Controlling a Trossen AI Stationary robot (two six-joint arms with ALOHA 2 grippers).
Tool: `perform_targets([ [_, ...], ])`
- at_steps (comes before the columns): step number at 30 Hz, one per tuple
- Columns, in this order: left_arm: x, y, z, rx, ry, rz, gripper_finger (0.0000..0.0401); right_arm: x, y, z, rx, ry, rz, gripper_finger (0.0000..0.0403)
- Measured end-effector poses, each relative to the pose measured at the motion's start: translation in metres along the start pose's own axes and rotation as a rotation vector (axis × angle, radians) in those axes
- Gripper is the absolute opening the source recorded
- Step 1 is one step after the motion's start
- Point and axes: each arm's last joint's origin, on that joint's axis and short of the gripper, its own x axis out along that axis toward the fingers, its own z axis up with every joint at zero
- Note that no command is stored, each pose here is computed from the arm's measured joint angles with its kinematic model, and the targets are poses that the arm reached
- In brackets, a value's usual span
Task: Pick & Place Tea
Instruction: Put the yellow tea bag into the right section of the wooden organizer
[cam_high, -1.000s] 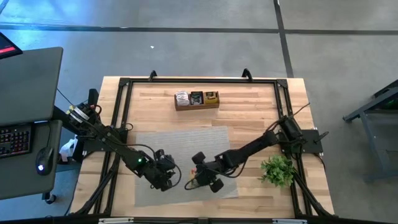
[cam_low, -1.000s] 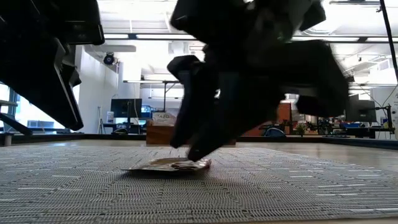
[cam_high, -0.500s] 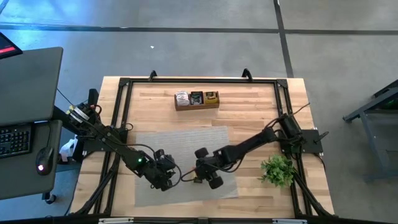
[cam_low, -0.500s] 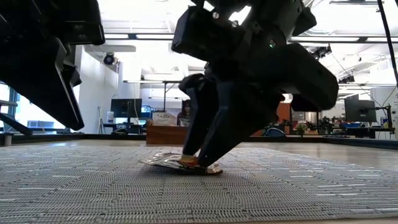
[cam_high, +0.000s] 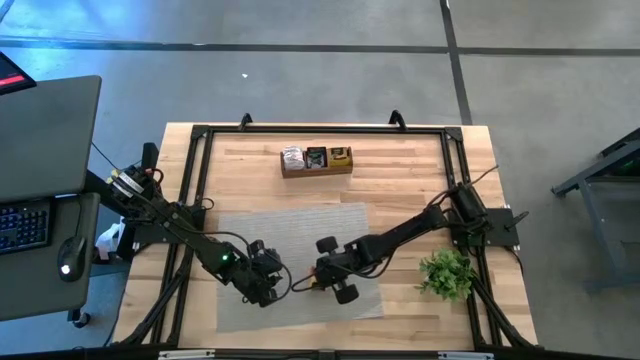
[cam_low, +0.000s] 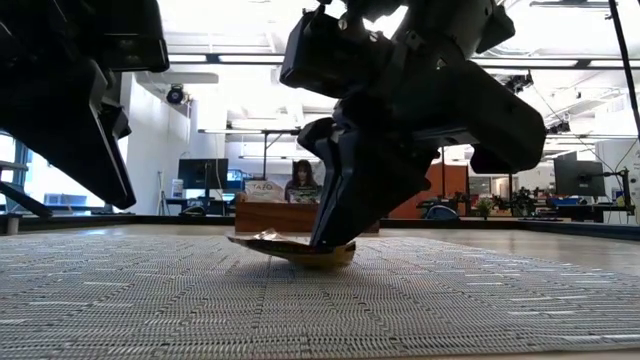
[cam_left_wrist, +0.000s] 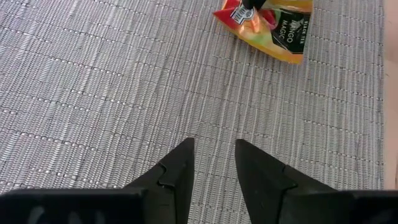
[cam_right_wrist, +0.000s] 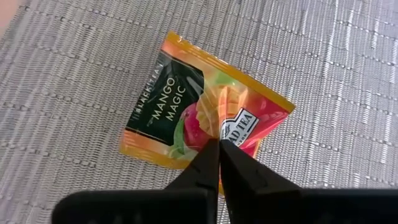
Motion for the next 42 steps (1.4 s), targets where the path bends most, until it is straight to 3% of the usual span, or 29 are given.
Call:
perform_targets([
  [8, 0.0, -0.002, 0.001, -0.047, -0.01, -0.013, 0.0115, -0.02, 0.0, 0.007, 0.059, -0.038, -0.095, 0.0003],
  [11, 0.0, -0.003, 0.002, -0.068, -0.02, -0.025, 0.0115, -0.037, -0.005, 0.013, 0.098, -0.081, -0.199, 0.0003],
  [16, -0.001, -0.005, 0.004, -0.08, -0.039, -0.051, 0.0115, -0.069, -0.02, 0.02, 0.203, -0.147, -0.502, 0.0004],
  [22, -0.001, -0.005, 0.004, -0.08, -0.04, -0.051, 0.0115, -0.114, -0.06, 0.004, 0.399, -0.107, -1.051, 0.0002],
  [25, -0.001, -0.005, 0.004, -0.08, -0.04, -0.05, 0.0115, -0.131, -0.084, -0.009, 0.579, -0.128, -1.155, 0.0003],
  [28, -0.001, -0.005, 0.005, -0.081, -0.042, -0.051, 0.0115, -0.134, -0.11, -0.021, 0.831, -0.17, -1.107, 0.0004],
  [31, -0.001, -0.006, 0.005, -0.085, -0.046, -0.053, 0.0115, -0.129, -0.137, -0.031, 1.013, -0.142, -0.962, 0.0003],
  [34, -0.001, -0.006, 0.005, -0.088, -0.051, -0.06, 0.0115, -0.124, -0.165, -0.042, 1.113, -0.092, -0.818, 0.0004],
  [42, -0.001, -0.007, 0.006, -0.091, -0.057, -0.068, 0.0115, -0.127, -0.222, -0.068, 1.318, -0.131, -0.621, 0.0006],
])
